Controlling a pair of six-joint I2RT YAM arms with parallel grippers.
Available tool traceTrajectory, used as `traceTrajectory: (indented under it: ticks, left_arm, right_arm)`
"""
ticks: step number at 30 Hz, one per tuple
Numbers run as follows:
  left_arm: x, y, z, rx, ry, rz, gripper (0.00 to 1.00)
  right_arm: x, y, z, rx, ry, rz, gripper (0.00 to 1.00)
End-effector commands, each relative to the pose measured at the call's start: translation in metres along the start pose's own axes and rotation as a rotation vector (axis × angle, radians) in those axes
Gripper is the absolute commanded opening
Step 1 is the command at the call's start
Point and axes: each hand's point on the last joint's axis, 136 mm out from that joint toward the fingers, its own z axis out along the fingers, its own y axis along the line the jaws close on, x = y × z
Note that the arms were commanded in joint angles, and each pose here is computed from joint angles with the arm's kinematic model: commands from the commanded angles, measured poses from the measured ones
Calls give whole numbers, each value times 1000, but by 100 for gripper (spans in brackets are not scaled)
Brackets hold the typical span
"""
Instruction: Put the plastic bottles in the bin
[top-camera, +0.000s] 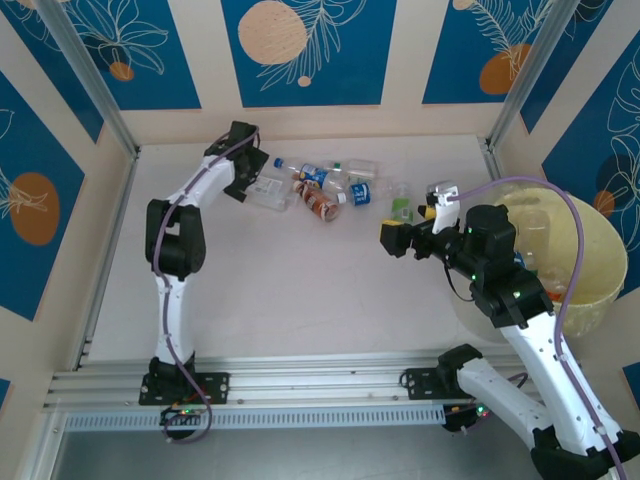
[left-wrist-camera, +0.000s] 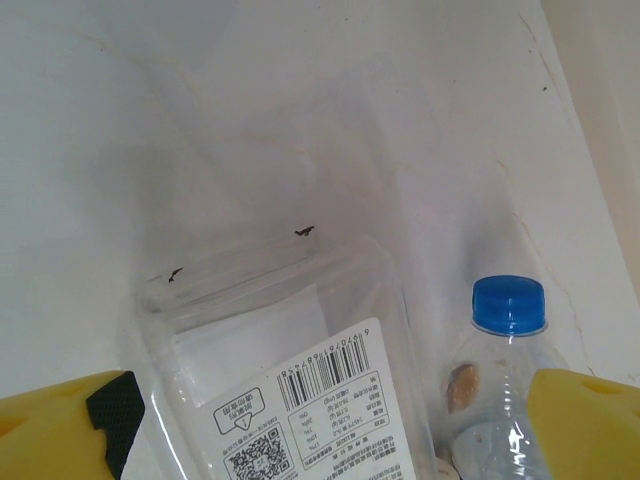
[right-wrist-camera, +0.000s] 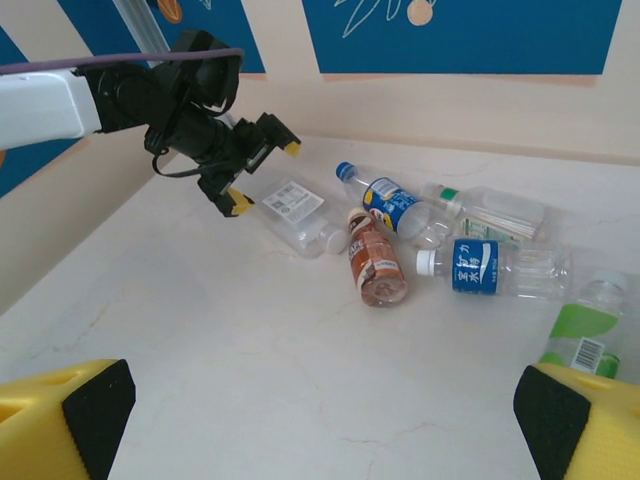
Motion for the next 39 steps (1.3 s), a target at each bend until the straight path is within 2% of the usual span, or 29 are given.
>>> traceTrajectory:
  ticks: [1,12,17,24,30,35,39]
  left_arm:
    - [6,34,13,-160,-18,-107,100]
    - [19,44,38,-253,10,-89,100]
    - [22,48,45,-271,33,-24,100]
    - [31,55,28,-277,98,141,100]
    - [31,66,19,-222,73,175,100]
    - [39,73,20,-226,110,233,93]
    - [38,83,14,-225,96,273,85]
  right_arm:
    - [6,-7,-2,47,19,-43,99]
    - [10,-7,-5,65,34,-63,100]
    - [11,-8,-5,73,37,-66,100]
    - [13,-10,-5,85,44,-68,100]
    - [12,-10,-5,86,39,-74,100]
    - [11,-8,-5,80,38,-67,100]
    - [14,-7,-4,72,42,-63,99]
